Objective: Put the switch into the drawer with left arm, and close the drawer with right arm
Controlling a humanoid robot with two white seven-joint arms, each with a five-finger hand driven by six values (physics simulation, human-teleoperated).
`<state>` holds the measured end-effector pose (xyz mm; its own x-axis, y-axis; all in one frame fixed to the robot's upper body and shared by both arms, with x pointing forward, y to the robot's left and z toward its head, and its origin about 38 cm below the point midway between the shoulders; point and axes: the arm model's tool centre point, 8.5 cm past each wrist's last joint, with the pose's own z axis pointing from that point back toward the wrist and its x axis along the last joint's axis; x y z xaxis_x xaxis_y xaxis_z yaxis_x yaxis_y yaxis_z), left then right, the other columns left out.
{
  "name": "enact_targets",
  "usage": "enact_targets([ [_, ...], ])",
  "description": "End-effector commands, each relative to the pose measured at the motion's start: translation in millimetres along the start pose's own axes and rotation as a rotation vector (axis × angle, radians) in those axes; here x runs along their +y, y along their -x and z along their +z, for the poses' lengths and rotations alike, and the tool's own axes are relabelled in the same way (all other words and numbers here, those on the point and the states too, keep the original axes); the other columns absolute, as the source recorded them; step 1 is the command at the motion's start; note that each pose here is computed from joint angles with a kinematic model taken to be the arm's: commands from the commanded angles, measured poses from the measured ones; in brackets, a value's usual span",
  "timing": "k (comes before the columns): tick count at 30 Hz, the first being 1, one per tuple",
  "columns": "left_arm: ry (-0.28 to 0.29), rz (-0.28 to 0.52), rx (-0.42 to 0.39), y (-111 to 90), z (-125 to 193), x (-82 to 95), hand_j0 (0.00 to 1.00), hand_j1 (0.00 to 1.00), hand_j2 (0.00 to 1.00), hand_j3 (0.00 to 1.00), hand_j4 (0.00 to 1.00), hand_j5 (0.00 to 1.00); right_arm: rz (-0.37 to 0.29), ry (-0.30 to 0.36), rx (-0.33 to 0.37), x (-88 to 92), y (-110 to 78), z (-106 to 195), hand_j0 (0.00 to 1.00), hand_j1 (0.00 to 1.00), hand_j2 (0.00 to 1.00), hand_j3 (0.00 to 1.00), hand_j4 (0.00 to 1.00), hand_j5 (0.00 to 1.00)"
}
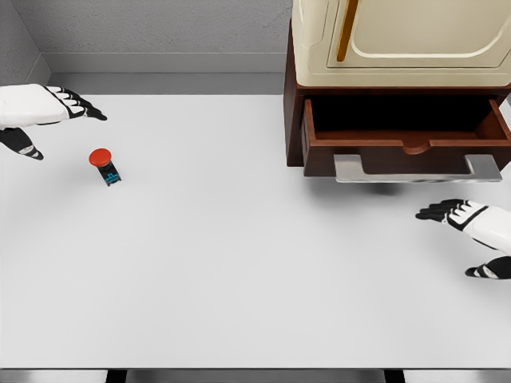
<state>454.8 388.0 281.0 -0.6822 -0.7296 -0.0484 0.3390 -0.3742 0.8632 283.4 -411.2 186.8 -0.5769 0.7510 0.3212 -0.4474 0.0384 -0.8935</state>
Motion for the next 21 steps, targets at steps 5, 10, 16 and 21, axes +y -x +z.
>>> enact_targets([
  [5,0.062,0.008,-0.006,-1.4,-24.7,-18.7,1.0,1.0,1.0,1.0,1.0,1.0,-0.005,0.005,-0.004,-1.3,-0.3,-0.9,1.0,1.0,1.0,1.0,1.0,1.0],
  [10,0.145,0.098,-0.015,-2.2,-82.4,-56.7,1.0,1.0,1.0,1.0,1.0,1.0,-0.007,0.003,-0.003,-0.6,-0.2,-0.4,1.0,1.0,1.0,1.0,1.0,1.0],
  [16,0.148,0.123,0.03,13.9,-76.3,-56.2,1.0,1.0,1.0,1.0,1.0,1.0,-0.03,0.01,0.03,4.9,4.1,12.9,1.0,1.0,1.0,1.0,1.0,1.0],
  [21,0.15,0.122,0.029,13.3,-77.2,-56.5,0.87,0.87,0.87,0.87,0.87,0.87,-0.044,0.04,0.05,4.9,6.9,19.9,1.0,1.0,1.0,1.0,1.0,1.0],
])
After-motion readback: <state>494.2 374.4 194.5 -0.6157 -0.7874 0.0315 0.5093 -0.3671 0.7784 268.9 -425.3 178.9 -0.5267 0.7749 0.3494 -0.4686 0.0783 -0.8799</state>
